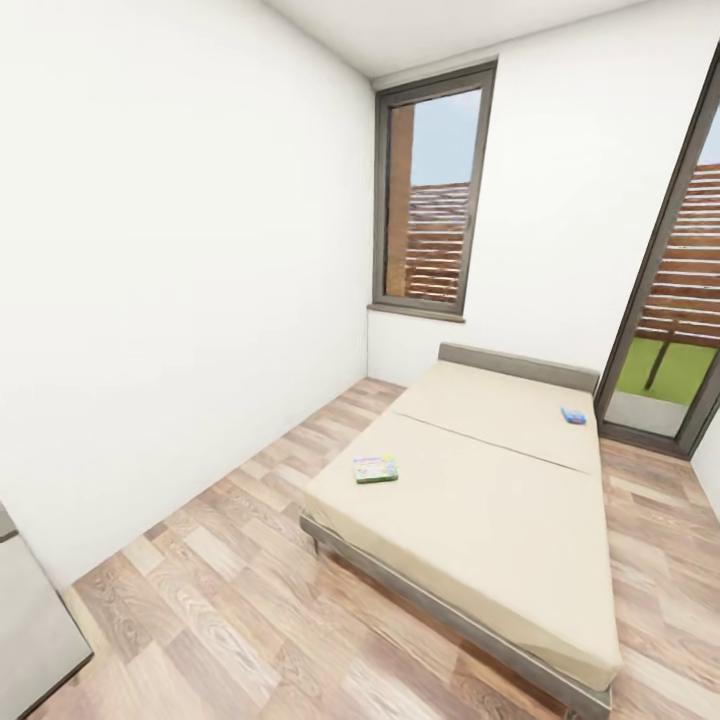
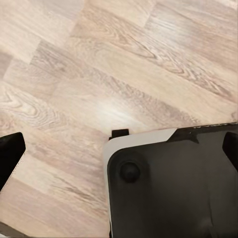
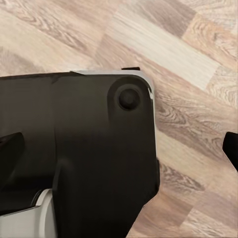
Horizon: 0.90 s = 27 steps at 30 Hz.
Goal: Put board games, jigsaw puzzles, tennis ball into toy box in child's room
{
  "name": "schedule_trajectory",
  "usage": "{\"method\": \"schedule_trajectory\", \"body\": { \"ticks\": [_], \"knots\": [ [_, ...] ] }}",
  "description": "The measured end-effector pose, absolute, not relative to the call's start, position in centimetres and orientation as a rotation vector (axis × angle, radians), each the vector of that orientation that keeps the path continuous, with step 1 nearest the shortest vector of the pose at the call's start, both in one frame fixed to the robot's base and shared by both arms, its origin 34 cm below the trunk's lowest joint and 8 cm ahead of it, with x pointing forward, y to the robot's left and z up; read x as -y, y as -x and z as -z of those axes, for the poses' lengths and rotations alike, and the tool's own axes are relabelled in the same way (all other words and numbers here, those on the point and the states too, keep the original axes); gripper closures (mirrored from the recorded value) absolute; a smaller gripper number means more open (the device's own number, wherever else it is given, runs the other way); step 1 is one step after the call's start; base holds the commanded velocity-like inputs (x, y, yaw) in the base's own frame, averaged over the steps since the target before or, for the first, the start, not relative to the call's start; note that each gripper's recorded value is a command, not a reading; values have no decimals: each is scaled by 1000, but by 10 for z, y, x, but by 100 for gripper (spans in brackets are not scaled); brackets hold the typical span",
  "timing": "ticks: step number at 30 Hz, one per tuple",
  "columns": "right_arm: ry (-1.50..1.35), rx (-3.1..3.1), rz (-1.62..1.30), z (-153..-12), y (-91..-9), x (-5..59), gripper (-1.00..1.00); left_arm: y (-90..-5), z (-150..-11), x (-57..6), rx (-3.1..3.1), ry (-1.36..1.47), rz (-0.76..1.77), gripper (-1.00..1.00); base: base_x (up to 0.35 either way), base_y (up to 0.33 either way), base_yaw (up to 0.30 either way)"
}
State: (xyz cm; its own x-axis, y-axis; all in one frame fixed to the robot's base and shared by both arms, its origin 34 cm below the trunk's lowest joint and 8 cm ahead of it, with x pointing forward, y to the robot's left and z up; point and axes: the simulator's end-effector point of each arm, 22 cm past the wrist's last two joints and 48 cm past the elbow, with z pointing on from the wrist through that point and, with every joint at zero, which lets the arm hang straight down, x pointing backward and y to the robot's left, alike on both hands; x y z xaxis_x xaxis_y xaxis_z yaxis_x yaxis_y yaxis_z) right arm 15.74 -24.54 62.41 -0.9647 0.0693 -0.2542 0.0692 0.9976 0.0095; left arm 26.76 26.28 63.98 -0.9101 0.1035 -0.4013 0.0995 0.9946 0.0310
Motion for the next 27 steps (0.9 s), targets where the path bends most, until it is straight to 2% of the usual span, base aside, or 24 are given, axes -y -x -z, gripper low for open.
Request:
{"method": "schedule_trajectory", "body": {
  "ticks": [9, 27],
  "knots": [
    [-104, -2830, 4, -627, -168, 247, -100, -269, -640, -263, -2720, -145, -14, -100, 301, 73, -55],
    [-106, -2817, 3, -628, -172, 246, -100, -271, -641, -263, -2713, -146, -14, -100, 189, 237, -258]
  ]
}}
